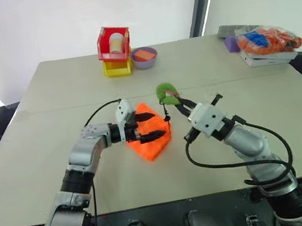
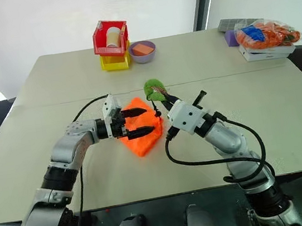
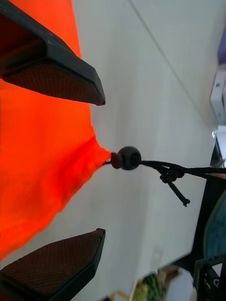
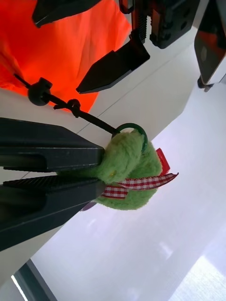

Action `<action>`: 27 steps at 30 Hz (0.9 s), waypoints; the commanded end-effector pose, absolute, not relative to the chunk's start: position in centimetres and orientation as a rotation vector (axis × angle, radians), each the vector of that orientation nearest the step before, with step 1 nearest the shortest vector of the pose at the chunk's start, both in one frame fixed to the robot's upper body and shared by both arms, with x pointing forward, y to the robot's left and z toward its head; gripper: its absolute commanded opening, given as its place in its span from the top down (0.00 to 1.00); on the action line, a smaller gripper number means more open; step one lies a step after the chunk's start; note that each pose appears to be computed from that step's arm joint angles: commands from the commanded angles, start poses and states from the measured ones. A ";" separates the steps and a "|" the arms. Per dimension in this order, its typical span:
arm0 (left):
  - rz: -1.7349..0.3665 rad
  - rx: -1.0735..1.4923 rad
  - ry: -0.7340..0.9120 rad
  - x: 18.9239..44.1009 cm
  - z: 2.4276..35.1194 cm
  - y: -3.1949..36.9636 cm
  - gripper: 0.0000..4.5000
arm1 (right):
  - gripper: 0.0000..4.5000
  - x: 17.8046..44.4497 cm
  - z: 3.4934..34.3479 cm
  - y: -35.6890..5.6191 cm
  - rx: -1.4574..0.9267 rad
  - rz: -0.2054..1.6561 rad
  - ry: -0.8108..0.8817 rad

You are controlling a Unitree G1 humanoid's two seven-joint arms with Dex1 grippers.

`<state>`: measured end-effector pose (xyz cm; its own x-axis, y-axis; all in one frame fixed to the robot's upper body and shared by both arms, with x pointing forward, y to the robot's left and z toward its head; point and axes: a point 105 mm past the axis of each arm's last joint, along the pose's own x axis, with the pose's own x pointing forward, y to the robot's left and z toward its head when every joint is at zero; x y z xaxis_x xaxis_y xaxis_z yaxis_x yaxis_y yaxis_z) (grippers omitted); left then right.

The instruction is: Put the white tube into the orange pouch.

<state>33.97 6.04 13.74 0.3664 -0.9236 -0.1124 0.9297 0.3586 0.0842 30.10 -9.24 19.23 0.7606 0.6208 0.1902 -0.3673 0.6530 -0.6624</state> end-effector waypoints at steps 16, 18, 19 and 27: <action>-1.065 0.583 -0.398 29.2 13.1 5.3 0.00 | 1.00 30.5 19.5 -9.3 -0.533 0.549 -0.426; -1.052 0.538 -0.389 29.2 13.2 5.1 0.00 | 1.00 30.4 19.4 -9.2 -0.537 0.556 -0.425; -1.032 0.487 -0.374 29.3 13.4 4.9 0.00 | 1.00 30.3 19.3 -9.2 -0.541 0.561 -0.424; -0.789 0.242 -0.254 30.8 15.0 3.8 0.00 | 1.00 30.8 19.8 -10.3 -0.546 0.501 -0.415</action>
